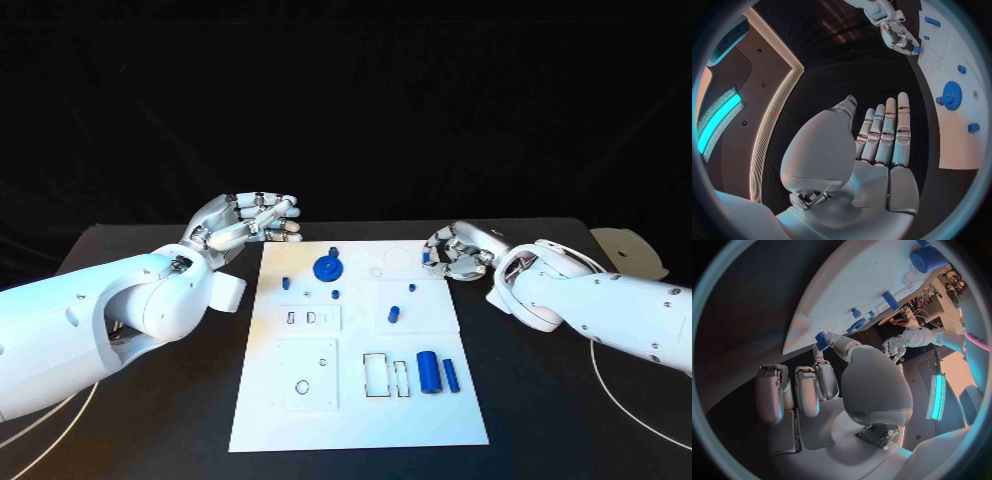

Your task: Assemble the parts on the task board

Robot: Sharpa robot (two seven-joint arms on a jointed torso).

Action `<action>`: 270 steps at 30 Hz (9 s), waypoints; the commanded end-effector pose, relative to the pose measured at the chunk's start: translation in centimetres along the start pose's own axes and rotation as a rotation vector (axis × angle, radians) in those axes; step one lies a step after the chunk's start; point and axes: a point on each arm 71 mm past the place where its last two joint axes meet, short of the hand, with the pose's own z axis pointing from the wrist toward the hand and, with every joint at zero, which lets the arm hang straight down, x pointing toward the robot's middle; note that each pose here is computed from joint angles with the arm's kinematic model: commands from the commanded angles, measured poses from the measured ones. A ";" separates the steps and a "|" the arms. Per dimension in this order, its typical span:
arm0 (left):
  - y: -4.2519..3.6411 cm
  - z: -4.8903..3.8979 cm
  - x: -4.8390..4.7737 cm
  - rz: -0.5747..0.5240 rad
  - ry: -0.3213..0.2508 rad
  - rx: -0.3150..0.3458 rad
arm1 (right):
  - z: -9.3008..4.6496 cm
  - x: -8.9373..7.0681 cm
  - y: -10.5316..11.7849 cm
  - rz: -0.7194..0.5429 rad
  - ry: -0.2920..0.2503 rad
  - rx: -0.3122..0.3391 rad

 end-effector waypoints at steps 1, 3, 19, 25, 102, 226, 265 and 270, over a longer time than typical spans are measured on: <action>-0.06 0.05 0.10 -0.009 0.014 0.006 | 0.0 -0.1 1.5 -0.009 -0.019 -0.002; -0.04 0.08 0.02 -0.008 0.012 0.006 | 0.1 -0.1 2.7 -0.007 -0.014 -0.020; 0.45 0.85 -0.41 -0.004 -0.004 0.003 | 1.6 4.2 13.5 -0.031 0.079 -0.236; 0.60 1.13 -0.34 -0.006 -0.004 0.000 | 2.1 6.9 15.4 -0.068 0.133 -0.271; 0.69 1.13 -0.51 -0.007 -0.002 -0.007 | 2.1 12.3 16.3 -0.191 0.254 -0.281; 6.81 5.24 6.71 1.060 0.618 -0.858 | -0.6 -3.5 3.8 0.277 -0.037 -0.016; 6.82 5.12 6.90 0.989 0.624 -0.854 | -0.3 -3.1 3.5 0.278 -0.019 0.000; 6.79 5.10 6.74 0.973 0.613 -0.853 | -0.3 -3.0 3.4 0.278 -0.018 0.002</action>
